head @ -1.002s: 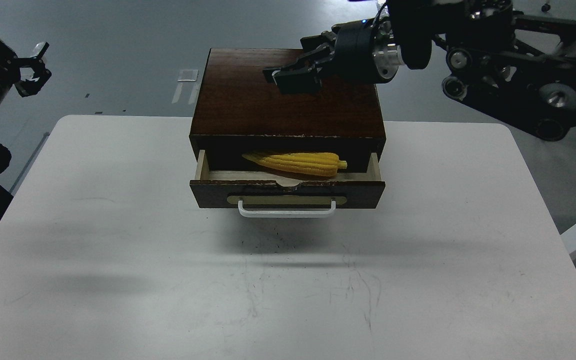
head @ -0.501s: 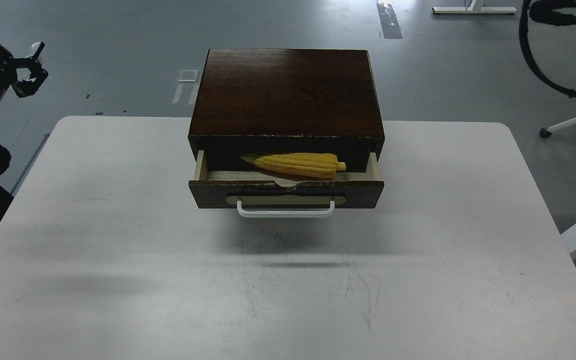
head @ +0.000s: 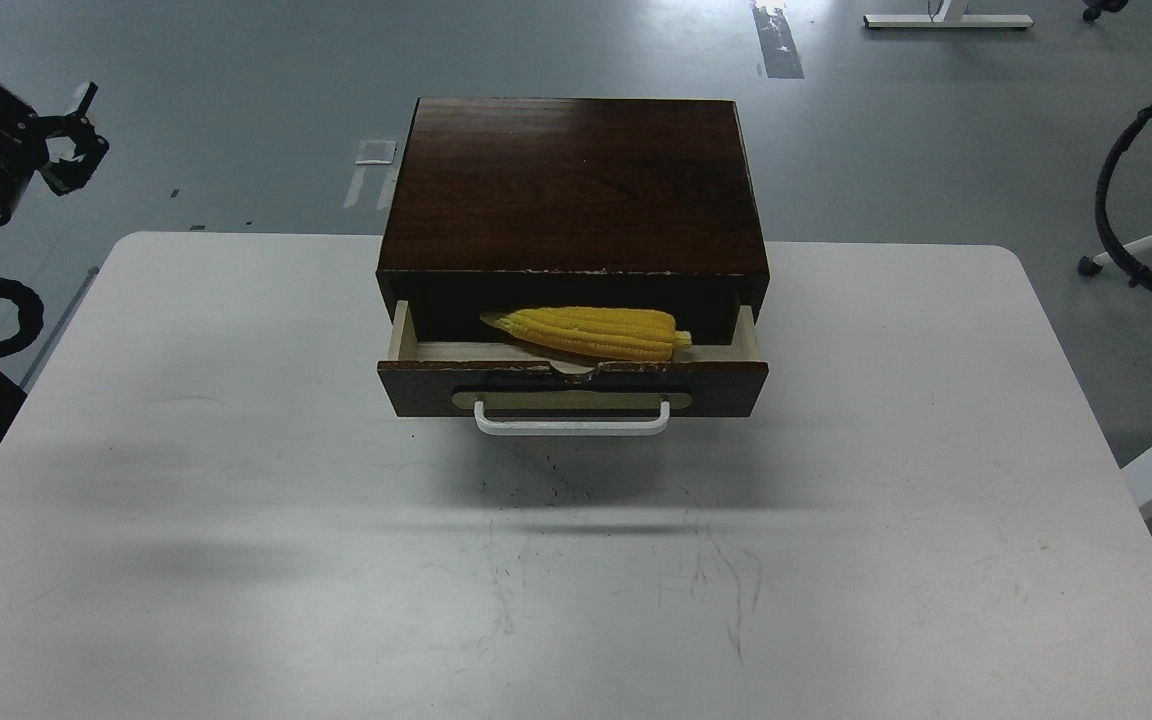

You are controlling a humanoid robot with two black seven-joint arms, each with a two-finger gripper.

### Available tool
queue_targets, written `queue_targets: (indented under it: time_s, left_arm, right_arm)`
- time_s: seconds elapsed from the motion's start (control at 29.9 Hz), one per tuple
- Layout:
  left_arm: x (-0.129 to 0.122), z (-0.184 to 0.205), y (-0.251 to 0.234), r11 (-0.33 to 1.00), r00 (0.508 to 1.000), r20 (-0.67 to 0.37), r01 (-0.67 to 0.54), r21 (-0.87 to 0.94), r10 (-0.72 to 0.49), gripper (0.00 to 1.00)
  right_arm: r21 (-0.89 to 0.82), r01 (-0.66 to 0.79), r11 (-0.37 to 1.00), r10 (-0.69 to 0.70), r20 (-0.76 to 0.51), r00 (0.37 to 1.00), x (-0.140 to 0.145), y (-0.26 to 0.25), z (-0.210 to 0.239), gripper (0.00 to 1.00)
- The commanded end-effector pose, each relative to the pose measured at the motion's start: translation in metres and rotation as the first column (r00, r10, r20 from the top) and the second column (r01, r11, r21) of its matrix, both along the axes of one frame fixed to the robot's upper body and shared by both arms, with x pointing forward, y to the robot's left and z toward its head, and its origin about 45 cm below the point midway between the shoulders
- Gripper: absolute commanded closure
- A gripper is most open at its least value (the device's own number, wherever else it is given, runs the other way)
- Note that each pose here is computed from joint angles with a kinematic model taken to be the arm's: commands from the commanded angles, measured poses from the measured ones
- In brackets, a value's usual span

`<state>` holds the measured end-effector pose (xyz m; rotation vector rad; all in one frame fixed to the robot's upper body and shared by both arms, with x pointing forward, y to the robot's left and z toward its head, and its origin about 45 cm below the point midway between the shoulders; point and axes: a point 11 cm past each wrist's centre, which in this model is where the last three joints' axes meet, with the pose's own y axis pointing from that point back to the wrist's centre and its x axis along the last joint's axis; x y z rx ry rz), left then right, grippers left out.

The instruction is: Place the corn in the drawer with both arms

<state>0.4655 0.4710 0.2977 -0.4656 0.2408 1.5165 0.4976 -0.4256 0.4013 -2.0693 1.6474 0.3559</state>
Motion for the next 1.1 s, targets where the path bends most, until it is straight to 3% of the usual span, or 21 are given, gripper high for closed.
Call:
queue_targets:
  time_s: [0.0,0.1,0.47,1.07]
  left_arm:
    - [-0.002,-0.011,-0.003,1.000,1.000,-0.018,0.003,-0.008,-0.003,0.02]
    - [-0.006,-0.029,-0.009,1.000,0.998,-0.054,0.013,-0.018,-0.013,0.02]
    - [-0.001,-0.035,-0.023,0.996,0.999,-0.034,0.014,-0.087,-0.017,0.02]
    - [-0.014,-0.058,-0.016,0.995,0.997,-0.080,-0.007,-0.096,0.000,0.02]
  right_arm:
    - [0.106,0.074,0.992,-0.067,-0.065,0.996,-0.014,-0.025,-0.050,0.00]
    - [0.140,0.103,0.985,-0.084,-0.136,0.987,-0.026,-0.029,-0.095,0.00]
    - [0.293,0.104,0.950,-0.040,-0.216,0.975,-0.035,0.009,-0.162,0.00]
    - [0.280,0.154,0.948,-0.100,-0.197,0.975,-0.038,-0.010,-0.158,0.00]
